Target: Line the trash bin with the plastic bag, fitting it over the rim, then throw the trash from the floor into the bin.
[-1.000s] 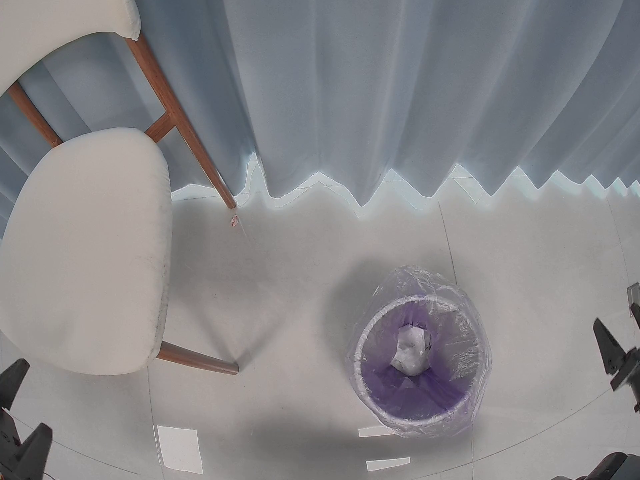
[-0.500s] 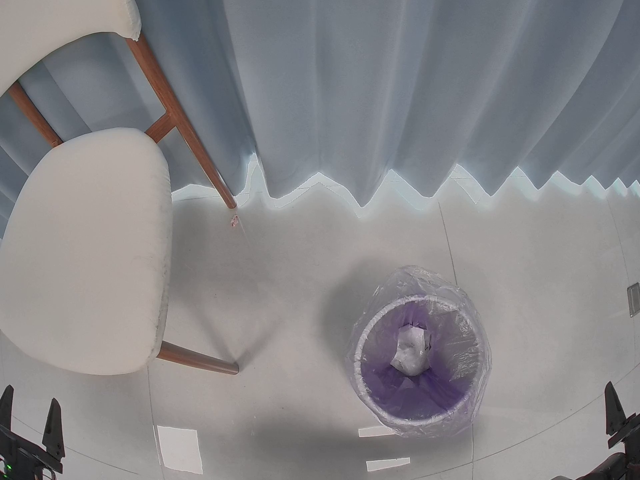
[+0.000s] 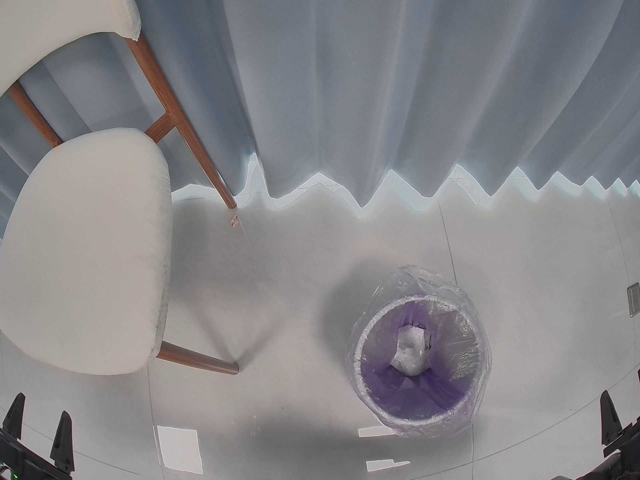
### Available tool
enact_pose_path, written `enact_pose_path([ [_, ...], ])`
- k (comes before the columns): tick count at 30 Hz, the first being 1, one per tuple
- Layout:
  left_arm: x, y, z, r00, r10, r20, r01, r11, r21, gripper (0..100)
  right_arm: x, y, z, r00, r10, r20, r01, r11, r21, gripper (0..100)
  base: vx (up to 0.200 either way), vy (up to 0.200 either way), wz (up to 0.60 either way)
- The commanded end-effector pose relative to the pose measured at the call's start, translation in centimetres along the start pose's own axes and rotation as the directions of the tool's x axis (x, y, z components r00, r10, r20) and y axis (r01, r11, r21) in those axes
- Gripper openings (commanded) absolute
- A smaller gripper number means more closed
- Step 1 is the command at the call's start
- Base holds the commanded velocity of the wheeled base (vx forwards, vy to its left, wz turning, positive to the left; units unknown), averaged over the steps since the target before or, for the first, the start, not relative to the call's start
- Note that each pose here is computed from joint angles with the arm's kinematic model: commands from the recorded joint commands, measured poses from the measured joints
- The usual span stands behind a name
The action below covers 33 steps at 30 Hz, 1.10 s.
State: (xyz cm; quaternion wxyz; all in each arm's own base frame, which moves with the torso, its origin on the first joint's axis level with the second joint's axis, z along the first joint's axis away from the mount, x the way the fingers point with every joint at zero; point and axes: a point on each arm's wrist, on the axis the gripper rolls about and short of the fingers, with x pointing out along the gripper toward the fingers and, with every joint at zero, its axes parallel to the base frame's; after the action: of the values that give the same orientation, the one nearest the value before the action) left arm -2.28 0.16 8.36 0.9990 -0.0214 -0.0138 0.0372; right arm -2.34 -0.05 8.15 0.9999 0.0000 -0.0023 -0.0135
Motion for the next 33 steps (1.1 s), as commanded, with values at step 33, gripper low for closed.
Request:
enact_pose_path([
  [33,-0.02,-0.09,-0.79,0.997,-0.066,-0.029,0.066,0.998,0.014,100,0.07,0.13,-0.56,0.998,0.059,-0.003,-0.059,0.998,-0.003,100,0.0,0.0,0.0],
])
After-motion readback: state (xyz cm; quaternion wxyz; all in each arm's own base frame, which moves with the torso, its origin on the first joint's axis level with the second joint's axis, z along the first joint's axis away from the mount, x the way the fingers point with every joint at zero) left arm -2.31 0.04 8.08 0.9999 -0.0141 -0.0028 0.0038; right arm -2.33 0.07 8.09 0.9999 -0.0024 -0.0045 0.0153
